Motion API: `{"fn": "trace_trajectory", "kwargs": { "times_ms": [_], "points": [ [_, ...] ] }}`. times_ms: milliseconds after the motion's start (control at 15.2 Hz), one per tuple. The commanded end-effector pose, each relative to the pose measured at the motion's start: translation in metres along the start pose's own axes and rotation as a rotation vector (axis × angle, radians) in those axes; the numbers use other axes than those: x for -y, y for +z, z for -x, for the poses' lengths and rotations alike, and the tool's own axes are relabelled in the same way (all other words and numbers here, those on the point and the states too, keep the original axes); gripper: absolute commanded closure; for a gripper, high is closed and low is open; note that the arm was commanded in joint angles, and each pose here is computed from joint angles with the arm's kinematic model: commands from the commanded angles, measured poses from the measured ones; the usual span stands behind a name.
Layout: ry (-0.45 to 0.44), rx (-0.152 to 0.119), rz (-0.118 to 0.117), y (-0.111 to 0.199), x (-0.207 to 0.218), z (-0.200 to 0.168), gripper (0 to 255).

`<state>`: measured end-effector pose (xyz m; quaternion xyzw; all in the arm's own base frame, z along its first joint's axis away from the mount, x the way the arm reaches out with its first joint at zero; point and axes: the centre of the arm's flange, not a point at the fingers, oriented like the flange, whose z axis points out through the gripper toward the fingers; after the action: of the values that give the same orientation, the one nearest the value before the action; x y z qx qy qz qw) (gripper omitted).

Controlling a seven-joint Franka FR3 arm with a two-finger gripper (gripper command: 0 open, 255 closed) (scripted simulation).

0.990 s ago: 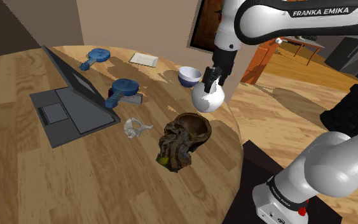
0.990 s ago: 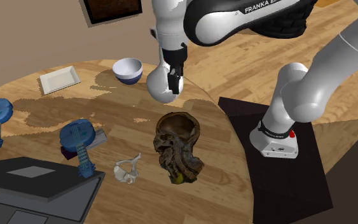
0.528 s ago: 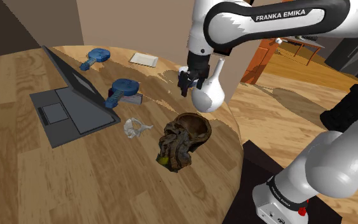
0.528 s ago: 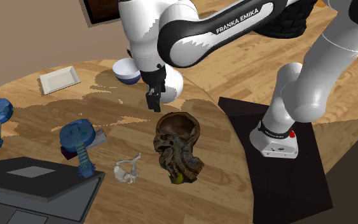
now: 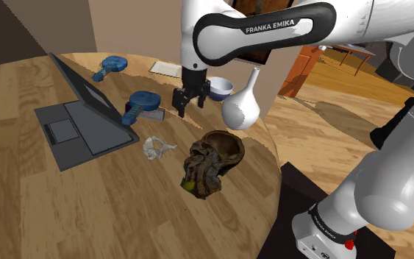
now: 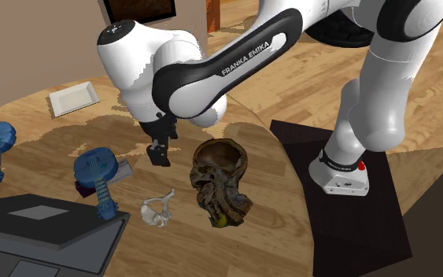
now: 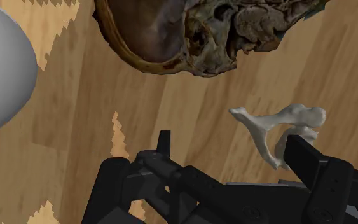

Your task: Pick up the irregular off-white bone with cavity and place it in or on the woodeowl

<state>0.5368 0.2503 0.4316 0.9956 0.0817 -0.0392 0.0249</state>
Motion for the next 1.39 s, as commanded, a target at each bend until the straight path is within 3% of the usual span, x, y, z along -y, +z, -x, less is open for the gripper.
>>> {"fn": "trace_trajectory", "kwargs": {
  "times_ms": [0, 594, 1122, 1320],
  "points": [
    [-0.01, 0.002, -0.003, 0.01, 0.019, -0.016, 0],
    [-0.058, 0.013, -0.014, 0.044, 0.105, -0.09, 0],
    [-0.058, 0.013, -0.014, 0.085, 0.106, -0.09, 0],
    [-0.058, 0.013, -0.014, 0.085, 0.106, -0.09, 0]
  ]
}}
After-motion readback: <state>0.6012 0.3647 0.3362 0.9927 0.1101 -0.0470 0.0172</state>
